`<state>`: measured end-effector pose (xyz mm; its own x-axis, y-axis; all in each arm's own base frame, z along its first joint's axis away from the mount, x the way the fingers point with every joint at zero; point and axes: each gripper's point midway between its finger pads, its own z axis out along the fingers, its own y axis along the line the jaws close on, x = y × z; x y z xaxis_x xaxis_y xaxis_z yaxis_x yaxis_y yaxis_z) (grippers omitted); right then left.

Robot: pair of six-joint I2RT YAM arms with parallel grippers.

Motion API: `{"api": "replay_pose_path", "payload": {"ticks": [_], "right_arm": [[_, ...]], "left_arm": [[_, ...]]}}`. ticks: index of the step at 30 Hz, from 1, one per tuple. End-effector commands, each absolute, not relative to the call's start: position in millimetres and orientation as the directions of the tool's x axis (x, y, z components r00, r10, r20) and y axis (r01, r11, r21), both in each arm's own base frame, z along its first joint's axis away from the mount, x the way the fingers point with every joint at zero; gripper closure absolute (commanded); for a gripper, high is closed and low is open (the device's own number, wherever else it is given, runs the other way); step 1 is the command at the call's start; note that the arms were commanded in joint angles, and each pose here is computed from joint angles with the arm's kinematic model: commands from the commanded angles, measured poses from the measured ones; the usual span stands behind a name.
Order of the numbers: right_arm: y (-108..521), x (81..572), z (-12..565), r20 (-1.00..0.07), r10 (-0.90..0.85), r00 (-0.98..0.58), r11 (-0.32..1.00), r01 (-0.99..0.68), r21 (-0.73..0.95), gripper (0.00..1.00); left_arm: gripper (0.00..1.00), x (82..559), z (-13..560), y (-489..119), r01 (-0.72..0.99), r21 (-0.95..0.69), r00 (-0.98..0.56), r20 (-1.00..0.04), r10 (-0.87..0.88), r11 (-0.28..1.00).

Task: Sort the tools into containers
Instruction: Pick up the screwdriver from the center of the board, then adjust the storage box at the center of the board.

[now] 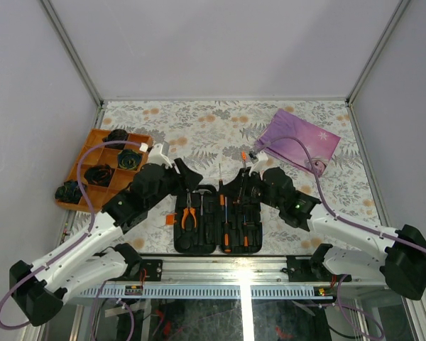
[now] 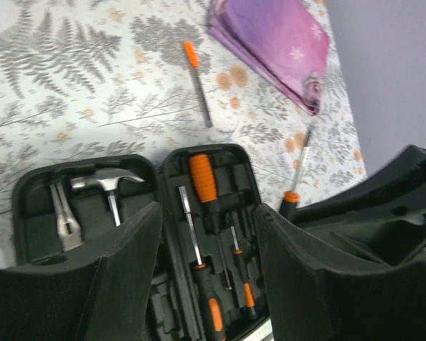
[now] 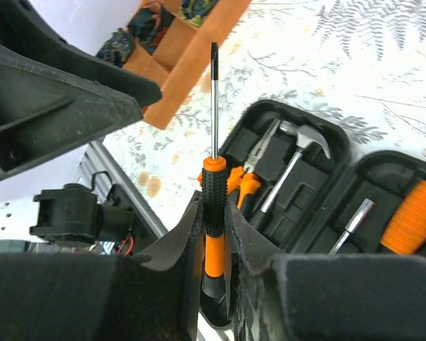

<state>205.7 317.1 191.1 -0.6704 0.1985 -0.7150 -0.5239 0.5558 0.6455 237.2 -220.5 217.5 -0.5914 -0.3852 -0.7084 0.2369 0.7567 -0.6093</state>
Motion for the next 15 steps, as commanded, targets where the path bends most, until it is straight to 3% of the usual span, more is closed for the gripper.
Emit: {"api": "replay_pose_path", "payload": {"ticks": [1, 11, 15], "right_arm": [[297.3, 214.3, 183.5, -0.715, 0.216, -0.664, 0.659, -0.441, 0.609, 1.00], [271.6, 209.5, 162.6, -0.703, 0.210, -0.679, 0.734, -0.365, 0.572, 1.00], [270.9, 206.9, 159.6, -0.700, 0.199, -0.685, 0.735, -0.368, 0.569, 1.00]], "left_arm": [[0.45, 237.2, 193.6, -198.1, 0.179, -0.568, -0.618, -0.700, -0.357, 0.804], [0.49, 235.2, 113.3, -148.1, -0.102, -0.392, -0.741, -0.583, -0.332, 0.914], [0.50, 234.8, 94.8, -144.4, -0.134, -0.348, -0.766, -0.557, -0.319, 0.928]]}}
